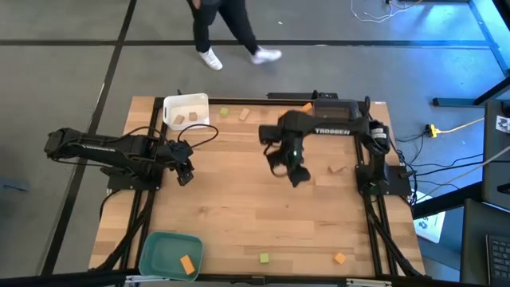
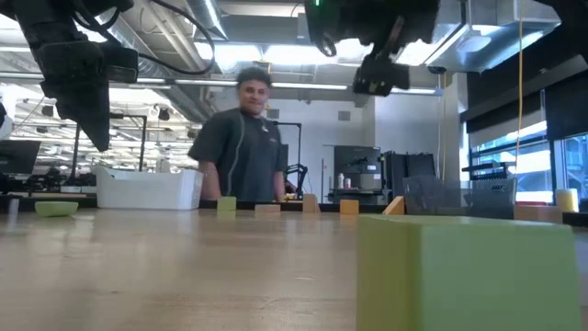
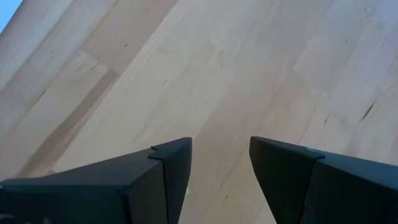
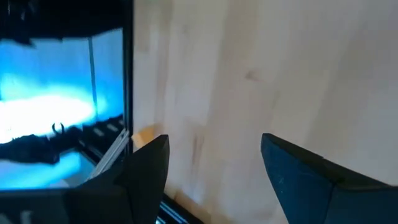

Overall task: Sort & place blocks by color
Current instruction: Put the brown block into the white bin

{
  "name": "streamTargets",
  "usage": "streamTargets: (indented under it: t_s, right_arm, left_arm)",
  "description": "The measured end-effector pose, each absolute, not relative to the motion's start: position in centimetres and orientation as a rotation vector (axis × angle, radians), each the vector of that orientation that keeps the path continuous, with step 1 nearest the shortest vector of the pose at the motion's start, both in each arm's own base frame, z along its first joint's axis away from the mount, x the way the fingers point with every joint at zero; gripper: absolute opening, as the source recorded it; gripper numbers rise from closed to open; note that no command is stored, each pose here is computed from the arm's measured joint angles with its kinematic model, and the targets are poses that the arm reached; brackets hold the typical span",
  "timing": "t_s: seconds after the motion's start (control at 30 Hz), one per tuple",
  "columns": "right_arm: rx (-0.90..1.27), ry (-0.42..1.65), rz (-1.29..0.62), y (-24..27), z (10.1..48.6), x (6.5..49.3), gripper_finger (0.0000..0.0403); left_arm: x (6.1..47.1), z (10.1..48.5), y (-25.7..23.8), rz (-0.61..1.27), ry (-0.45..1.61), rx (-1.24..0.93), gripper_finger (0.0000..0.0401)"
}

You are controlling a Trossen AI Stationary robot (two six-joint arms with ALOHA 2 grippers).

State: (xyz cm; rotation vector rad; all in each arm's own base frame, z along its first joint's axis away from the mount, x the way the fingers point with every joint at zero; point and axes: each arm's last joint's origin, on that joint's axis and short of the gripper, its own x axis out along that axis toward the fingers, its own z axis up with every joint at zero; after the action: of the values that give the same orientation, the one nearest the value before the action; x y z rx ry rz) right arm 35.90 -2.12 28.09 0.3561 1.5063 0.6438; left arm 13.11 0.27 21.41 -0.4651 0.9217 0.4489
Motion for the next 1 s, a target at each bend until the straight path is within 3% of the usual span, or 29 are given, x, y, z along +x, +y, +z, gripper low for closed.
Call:
streamTargets:
  t_s: [0.37,0.57,0.73,1.0]
  right_arm:
    - [0.071,1.675,0.449,3.9,27.7,35.7,0.0255]
    - [0.068,1.649,0.361,4.3,29.3,34.7,0.0255]
    - [0.096,1.607,0.264,3.2,31.4,31.8,0.0255]
    - [0.057,1.671,0.038,0.4,29.7,24.5,0.0255]
  left_arm:
    - [13.1,21.4,-0.1,0.404,0.936,-0.438,0.0158]
    - [13.1,21.4,-0.6,0.370,0.942,-0.420,0.0158]
    - [13.1,21.4,-0.9,0.347,0.944,-0.408,0.0158]
    - [13.1,21.4,-1.0,0.340,0.942,-0.399,0.0158]
